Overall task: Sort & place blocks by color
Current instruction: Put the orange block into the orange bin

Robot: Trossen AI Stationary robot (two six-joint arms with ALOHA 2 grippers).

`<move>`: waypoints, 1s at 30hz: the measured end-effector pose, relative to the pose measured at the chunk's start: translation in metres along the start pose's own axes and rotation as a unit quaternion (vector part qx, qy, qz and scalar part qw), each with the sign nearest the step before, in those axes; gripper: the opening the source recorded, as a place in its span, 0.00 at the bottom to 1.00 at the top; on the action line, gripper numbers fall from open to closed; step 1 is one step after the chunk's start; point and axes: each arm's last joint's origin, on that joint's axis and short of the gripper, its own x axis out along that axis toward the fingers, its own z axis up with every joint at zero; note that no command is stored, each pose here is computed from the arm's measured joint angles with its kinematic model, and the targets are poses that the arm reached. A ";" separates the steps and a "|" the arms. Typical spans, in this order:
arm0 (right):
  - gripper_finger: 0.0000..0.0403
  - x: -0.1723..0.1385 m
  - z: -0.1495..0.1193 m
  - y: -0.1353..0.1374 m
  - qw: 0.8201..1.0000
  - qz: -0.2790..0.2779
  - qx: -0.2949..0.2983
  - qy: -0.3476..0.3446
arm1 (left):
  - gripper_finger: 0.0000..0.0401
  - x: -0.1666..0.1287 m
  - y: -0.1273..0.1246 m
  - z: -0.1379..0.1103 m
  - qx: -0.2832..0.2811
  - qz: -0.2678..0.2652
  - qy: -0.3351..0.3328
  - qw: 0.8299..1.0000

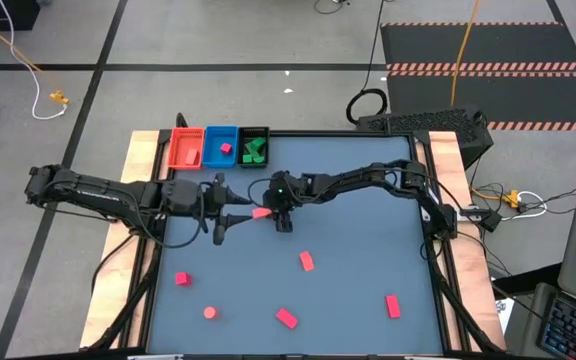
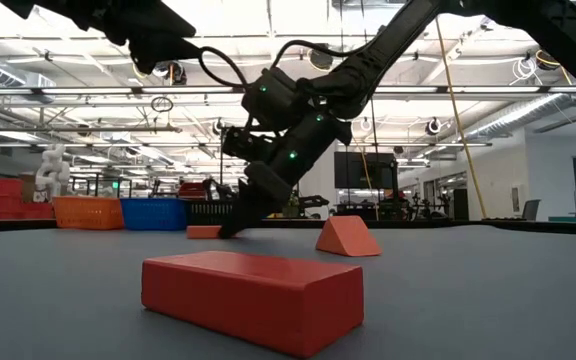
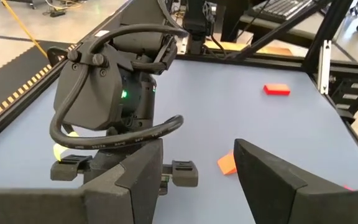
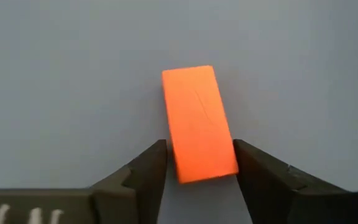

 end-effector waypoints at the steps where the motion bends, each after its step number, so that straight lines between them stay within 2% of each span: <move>1: 0.40 0.000 0.000 0.000 1.000 0.000 0.000 0.000 | 0.50 0.000 0.000 -0.001 0.001 0.001 0.004 1.000; 5: 0.30 0.000 0.000 0.000 1.000 -0.001 -0.001 0.000 | 0.50 0.000 0.000 -0.003 0.003 0.002 0.017 1.000; 13: 0.30 0.000 0.001 0.002 1.000 -0.002 0.005 0.002 | 0.50 0.000 0.001 -0.007 0.007 0.004 0.038 0.999; 16: 0.30 -0.003 0.003 0.006 1.000 0.000 0.007 0.002 | 0.50 0.000 0.001 -0.009 0.025 0.005 0.049 0.998; 23: 0.31 -0.018 0.015 0.017 1.000 0.001 0.009 -0.009 | 0.50 0.000 0.005 -0.012 0.088 0.063 0.060 0.992; 27: 0.31 -0.035 0.032 0.024 0.999 -0.042 -0.003 -0.032 | 0.50 0.000 0.005 -0.012 0.098 0.078 0.063 0.990; 30: 0.31 -0.047 0.042 0.033 0.994 -0.100 -0.032 -0.034 | 0.50 0.001 0.006 -0.014 0.083 0.097 0.066 0.990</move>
